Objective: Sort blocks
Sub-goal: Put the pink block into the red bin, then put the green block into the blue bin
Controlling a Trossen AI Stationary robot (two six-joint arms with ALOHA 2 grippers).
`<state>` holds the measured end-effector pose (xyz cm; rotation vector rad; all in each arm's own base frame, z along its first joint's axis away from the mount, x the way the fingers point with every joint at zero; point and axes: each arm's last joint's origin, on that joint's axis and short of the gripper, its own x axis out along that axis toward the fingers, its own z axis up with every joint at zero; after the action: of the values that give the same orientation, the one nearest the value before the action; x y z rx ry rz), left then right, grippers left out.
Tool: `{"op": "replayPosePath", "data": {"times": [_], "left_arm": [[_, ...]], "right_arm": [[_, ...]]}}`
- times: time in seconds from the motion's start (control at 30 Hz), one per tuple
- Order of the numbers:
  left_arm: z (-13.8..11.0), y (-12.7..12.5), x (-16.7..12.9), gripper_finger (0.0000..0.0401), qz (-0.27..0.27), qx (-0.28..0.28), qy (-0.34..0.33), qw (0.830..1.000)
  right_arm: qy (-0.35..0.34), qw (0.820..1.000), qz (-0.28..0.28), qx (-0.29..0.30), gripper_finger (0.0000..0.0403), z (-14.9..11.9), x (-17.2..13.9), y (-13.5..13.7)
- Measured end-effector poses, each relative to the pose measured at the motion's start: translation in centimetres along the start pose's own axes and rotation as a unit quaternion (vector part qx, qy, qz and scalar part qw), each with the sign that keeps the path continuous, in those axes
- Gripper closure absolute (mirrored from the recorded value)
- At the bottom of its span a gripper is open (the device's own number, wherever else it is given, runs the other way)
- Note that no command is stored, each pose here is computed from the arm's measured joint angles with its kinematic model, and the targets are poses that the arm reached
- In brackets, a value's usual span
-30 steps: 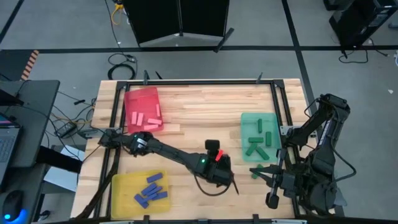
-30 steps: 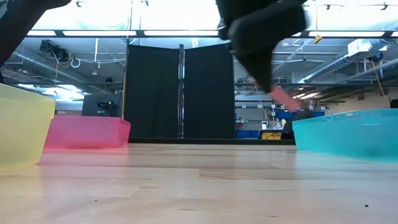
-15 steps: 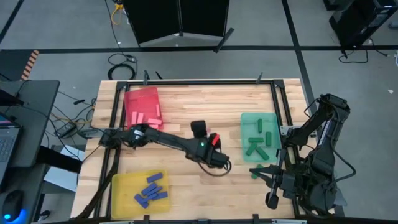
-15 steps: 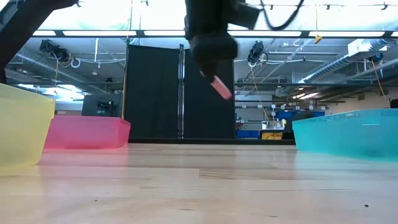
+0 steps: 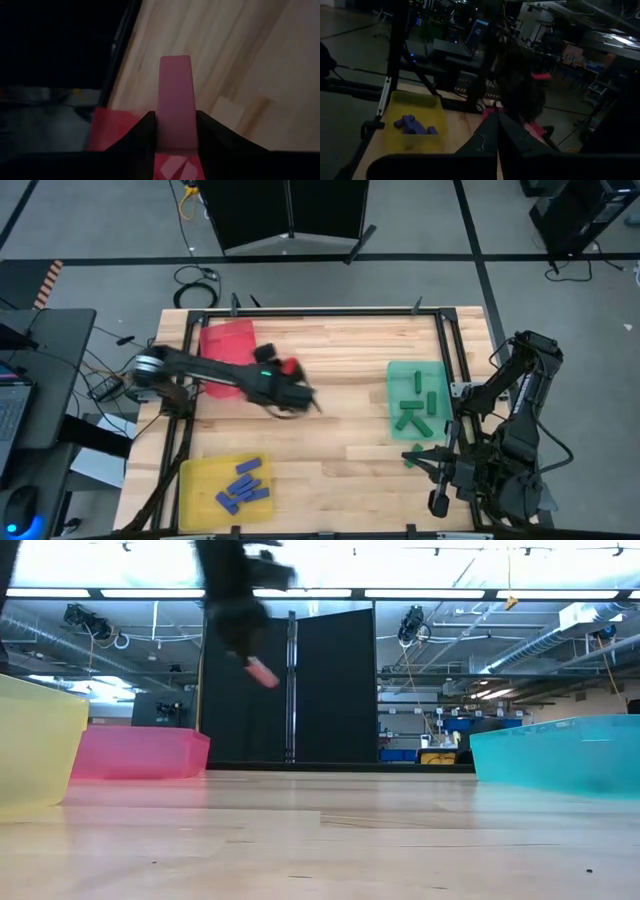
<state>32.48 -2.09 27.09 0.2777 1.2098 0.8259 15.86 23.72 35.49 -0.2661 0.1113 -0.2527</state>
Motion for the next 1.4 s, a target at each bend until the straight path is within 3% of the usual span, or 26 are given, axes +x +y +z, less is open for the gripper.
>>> {"op": "replayPosePath", "data": {"times": [0.27, 0.4, 0.57, 0.8, 1.03, 1.23, 1.4], "left_arm": [[-10.7, 6.5, 2.2, 0.0289, -0.051, -0.172, -0.012, 0.984], [-14.7, 7.8, 3.8, 0.0289, -0.062, -0.261, -0.008, 0.963], [-17.3, 8.0, 5.8, 0.0289, -0.076, -0.339, -0.009, 0.938], [-18.6, 8.0, 7.4, 0.0277, -0.066, -0.374, 0.004, 0.925], [-18.1, 7.7, 7.6, 0.018, -0.101, -0.383, -0.011, 0.918], [-16.0, 7.6, 7.1, 0.0152, -0.186, -0.375, -0.089, 0.904], [-14.2, 7.8, 6.4, 0.015, -0.252, -0.38, -0.169, 0.874]], "right_arm": [[0.002, 1.0, -0.009, 0.007, 0.0394, 0.0, 0.5, -0.2], [0.01, 1.0, -0.021, 0.02, 0.0394, -0.3, 1.6, -0.2], [0.037, 0.997, -0.029, 0.059, 0.0394, -1.5, 4.8, 0.0], [0.112, 0.983, -0.005, 0.147, 0.0383, -4.4, 9.1, 0.5], [0.321, 0.924, 0.016, 0.209, 0.0336, -9.2, 10.3, 0.4], [0.46, 0.868, 0.075, 0.172, 0.0276, -11.3, 9.6, 1.2], [0.499, 0.844, 0.174, 0.093, 0.0217, -11.2, 8.4, 2.4]]}}
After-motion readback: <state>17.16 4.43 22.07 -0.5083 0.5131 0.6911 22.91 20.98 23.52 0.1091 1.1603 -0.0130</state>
